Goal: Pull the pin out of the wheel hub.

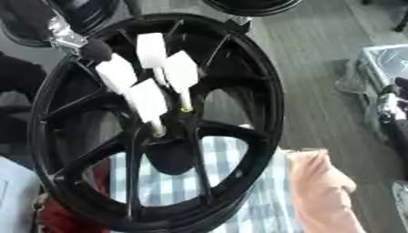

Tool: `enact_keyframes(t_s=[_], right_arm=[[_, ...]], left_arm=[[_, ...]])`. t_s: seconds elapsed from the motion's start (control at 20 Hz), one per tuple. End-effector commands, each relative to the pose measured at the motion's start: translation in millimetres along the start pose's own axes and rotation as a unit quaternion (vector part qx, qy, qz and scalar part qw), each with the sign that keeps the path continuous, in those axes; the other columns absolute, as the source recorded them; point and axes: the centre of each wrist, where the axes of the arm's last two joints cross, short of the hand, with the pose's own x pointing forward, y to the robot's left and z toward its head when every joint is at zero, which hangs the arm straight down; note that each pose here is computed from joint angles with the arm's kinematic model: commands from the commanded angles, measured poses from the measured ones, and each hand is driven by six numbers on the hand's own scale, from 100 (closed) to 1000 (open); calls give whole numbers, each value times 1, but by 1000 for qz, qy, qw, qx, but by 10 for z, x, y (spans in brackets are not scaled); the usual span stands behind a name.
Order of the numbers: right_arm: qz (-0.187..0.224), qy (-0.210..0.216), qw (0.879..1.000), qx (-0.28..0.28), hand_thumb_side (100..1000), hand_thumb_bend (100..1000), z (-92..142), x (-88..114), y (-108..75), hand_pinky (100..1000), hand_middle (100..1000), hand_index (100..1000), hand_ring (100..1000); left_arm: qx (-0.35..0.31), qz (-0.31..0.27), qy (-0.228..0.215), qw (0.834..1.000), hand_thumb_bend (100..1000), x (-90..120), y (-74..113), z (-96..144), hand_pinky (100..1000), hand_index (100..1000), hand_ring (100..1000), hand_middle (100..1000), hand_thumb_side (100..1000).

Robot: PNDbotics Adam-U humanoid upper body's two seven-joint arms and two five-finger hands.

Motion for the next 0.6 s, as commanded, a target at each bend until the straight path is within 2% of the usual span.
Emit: enact_keyframes(t_s=[0.05, 0.6], right_arm=[[14, -15, 1000, 4, 549, 100, -35, 76, -36, 726, 711, 838, 731], [14, -15, 1000, 4, 548, 100, -32, 85, -25, 727, 711, 838, 732]], left_arm=[[-123, -100, -76, 984, 516, -6, 70, 129, 834, 759, 755, 626, 825], [-141, -89, -74, 983, 518, -22, -91, 209, 836, 771, 760, 669, 791]])
